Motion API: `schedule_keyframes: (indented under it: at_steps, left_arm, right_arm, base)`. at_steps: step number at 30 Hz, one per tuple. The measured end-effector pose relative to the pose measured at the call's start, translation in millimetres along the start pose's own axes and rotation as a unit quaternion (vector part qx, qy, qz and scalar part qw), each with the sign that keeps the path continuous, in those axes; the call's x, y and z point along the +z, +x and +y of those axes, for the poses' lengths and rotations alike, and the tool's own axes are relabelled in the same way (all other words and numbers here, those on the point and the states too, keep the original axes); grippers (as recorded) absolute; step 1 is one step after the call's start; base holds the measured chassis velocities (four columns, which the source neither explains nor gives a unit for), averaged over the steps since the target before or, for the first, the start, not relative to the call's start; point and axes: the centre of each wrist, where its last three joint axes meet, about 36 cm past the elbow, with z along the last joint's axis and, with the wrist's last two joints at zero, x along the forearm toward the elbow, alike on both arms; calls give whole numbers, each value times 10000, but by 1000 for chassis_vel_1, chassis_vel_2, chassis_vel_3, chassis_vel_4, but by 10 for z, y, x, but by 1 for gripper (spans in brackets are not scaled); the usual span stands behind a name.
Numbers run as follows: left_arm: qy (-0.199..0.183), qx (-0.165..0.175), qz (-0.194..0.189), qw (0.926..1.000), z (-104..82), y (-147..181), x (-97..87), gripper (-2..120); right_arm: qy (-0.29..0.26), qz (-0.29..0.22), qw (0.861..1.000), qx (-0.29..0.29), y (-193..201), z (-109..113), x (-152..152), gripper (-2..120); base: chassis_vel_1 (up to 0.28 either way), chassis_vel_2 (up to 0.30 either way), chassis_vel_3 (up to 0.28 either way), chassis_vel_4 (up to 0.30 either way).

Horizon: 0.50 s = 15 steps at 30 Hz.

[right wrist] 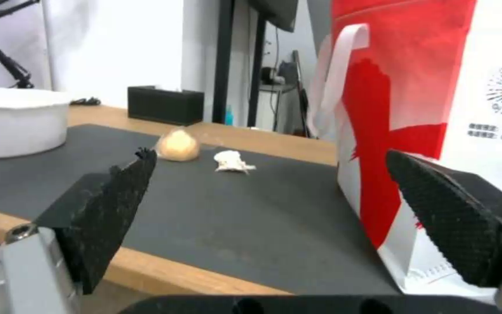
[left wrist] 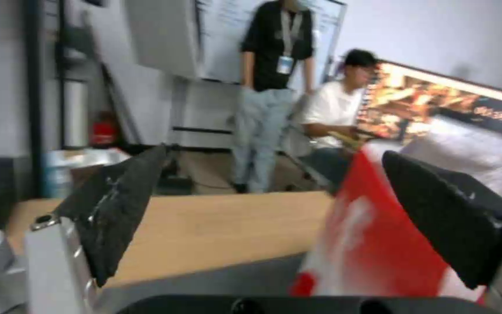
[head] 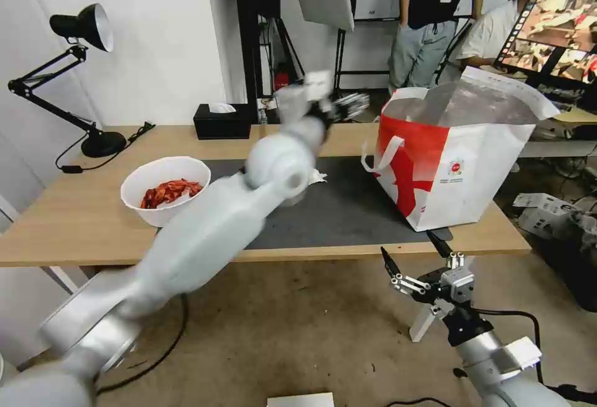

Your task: Pick up the trash from the table and place it into the takeout bag.

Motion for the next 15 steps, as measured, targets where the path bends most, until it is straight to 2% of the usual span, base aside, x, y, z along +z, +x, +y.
schedule_keyframes:
  at_steps: [1,2,4,5,7,8,10,12,15]
  left_arm:
    - [-20,-159,-44,9999,167,208,102,100]
    - [-20,-159,-44,9999,167,208,102,100]
    - [-126,-596,-121,9981,517,673,278,100]
    - [-126,-596,-121,9981,517,673,278,100]
    - [-355,-945,-177,9947,729,1126,463,100]
    - [-355,-945,-177,9947,729,1126,463,100]
    - [-607,-1155,-390,9907,870,1527,583,100]
    - [-668,-1236,-459,9890,904,1659,629,100]
    - [-757,-1496,-531,9844,914,2235,887,100]
  right_arm:
    - [-6,-7,10000,-4,-28,3,5,100]
    - [-6,-7,10000,-4,-28,3,5,100]
    - [-18,-12,10000,0,-84,11,22,100]
    - [-18,-12,10000,0,-84,11,22,100]
    - [-84,-8,9999,102,-101,27,58,100]
    - [-84,-8,9999,102,-101,27,58,100]
    - [-115,1,9997,207,-102,32,77,100]
    - [-125,3,9996,240,-102,34,81,100]
    - [-177,14,9991,381,-99,44,98,100]
  base:
    - [0,0,0,0]
    - [0,0,0,0]
    - [0,0,0,0]
    - [0,0,0,0]
    - [0,0,0,0]
    - [0,0,0,0]
    - [0,0,0,0]
    - [0,0,0,0]
    - [0,0,0,0]
